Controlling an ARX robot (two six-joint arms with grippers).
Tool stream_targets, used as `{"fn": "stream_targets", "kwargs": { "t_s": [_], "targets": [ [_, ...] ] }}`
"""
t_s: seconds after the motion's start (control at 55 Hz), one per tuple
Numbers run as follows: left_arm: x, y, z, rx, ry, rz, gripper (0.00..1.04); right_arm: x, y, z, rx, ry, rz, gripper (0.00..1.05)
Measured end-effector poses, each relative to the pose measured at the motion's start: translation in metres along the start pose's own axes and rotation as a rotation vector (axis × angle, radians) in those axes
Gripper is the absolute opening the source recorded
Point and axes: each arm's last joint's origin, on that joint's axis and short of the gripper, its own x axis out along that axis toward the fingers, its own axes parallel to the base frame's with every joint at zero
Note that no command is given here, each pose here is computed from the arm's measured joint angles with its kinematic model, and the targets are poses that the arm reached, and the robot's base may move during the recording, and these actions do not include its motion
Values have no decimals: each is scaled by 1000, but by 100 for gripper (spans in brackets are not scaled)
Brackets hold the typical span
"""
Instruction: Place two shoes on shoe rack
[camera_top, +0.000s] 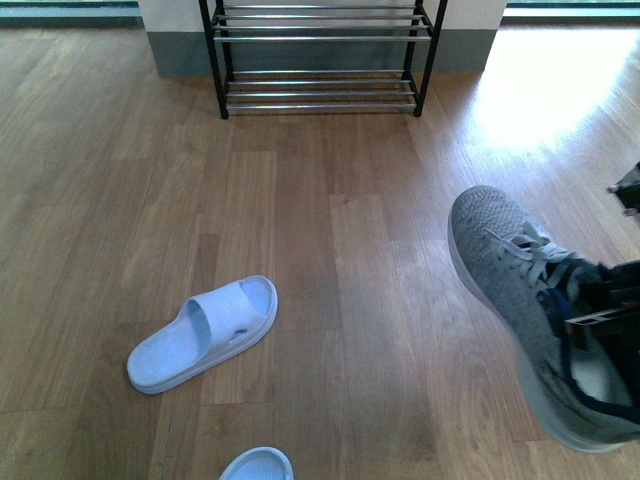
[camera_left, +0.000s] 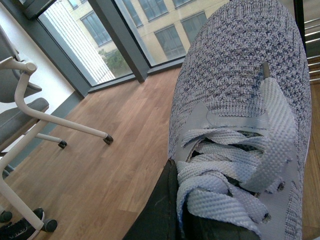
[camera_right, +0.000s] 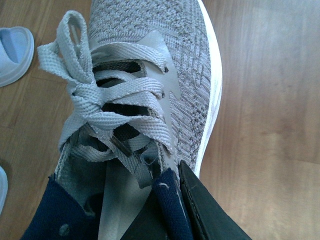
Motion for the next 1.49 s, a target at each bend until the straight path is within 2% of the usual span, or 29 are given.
{"fn": "stream_targets", "kwargs": {
  "t_s": [0.2,0.346,0.619,0.801,1.001,1.492],
  "targets": [
    [0,0,0,0,0,0,2,-88,16,23,-142,-127,-29,1],
    [0,0,0,0,0,0,2,-122,31,27,-194,-261,-56,1],
    [0,0,0,0,0,0,2,-139,54,15,-185,-372,-56,1],
    [0,0,0,0,0,0,2,-150,55,18,-128,-450,-59,1],
    [0,0,0,0,0,0,2,-162,51,16,-107,-516,-117,1],
    [0,0,0,0,2,6,2,-162,52,15,-113,-516,-109,1]
  ]
}}
